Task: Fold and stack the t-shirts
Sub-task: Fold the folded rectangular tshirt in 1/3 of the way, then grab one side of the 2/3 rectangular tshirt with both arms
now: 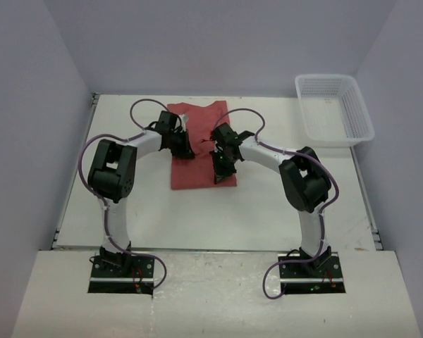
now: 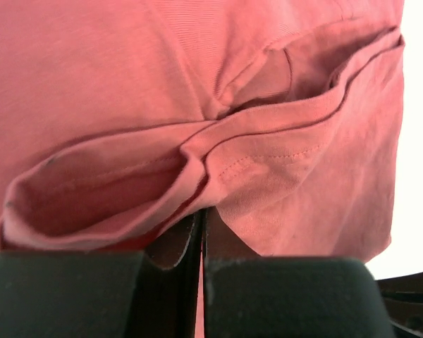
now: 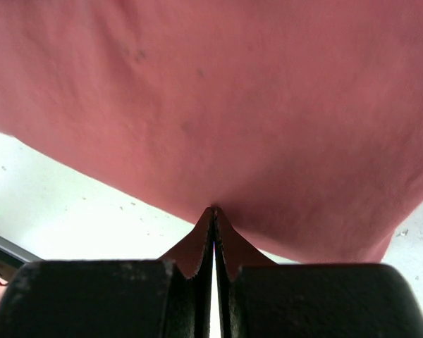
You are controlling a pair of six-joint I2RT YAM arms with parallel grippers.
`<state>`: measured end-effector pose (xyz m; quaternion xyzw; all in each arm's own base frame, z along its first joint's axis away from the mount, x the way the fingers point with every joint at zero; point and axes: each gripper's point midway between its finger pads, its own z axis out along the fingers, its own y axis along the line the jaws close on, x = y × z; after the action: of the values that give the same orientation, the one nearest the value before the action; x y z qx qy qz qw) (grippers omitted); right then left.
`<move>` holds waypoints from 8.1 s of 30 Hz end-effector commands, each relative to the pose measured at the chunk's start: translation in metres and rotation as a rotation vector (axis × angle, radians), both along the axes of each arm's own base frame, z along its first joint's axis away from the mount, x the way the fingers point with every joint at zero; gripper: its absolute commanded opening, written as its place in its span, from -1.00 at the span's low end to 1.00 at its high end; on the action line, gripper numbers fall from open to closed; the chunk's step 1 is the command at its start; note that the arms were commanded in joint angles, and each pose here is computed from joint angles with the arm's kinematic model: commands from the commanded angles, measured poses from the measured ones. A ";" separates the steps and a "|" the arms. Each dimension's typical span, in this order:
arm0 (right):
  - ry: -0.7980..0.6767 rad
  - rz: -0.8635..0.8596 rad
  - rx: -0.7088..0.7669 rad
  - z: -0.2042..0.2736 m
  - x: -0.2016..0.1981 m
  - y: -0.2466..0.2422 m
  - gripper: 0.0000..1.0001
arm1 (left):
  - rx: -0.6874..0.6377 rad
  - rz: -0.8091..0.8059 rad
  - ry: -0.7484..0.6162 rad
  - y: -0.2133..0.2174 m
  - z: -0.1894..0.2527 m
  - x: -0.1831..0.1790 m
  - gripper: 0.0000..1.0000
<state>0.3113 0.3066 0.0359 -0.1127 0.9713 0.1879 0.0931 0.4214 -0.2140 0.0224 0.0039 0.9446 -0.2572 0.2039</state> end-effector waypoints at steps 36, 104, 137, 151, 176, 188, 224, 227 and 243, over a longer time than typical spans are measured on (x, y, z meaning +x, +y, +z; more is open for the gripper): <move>-0.142 -0.056 -0.054 0.062 0.031 -0.002 -1.00 | -0.156 0.061 -0.243 0.037 0.102 0.037 -1.00; 0.097 -0.124 -0.146 -0.041 0.012 -0.034 -1.00 | -0.305 -0.023 -0.268 0.043 0.016 0.122 -1.00; 0.062 -0.097 -0.119 -0.032 0.027 -0.025 -1.00 | 0.215 0.278 -0.104 0.081 0.016 -0.032 -1.00; 0.123 -0.113 -0.210 -0.060 0.000 -0.052 -1.00 | 0.426 0.273 0.199 0.090 -0.055 -0.104 -1.00; 0.113 -0.136 -0.201 -0.051 -0.119 -0.091 -1.00 | 0.383 0.281 0.212 0.094 -0.013 -0.227 -1.00; 0.141 -0.117 -0.193 -0.060 -0.187 -0.087 -1.00 | 0.390 0.271 0.239 0.096 -0.021 -0.265 -1.00; -0.123 -0.217 0.112 0.056 -0.199 -0.083 0.88 | 0.117 0.352 -0.001 0.073 0.076 -0.247 -0.67; -0.086 -0.269 0.149 0.040 -0.204 -0.082 0.79 | 0.079 0.341 -0.008 0.070 0.082 -0.250 -0.65; -0.030 -0.412 0.161 -0.010 -0.203 -0.083 0.46 | 0.076 0.295 -0.003 0.063 0.082 -0.248 -0.63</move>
<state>0.1010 0.2144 0.0254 0.0647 0.9618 0.2236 0.1440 0.1719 -0.1466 0.1040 -0.1346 0.9424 -0.1838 0.2448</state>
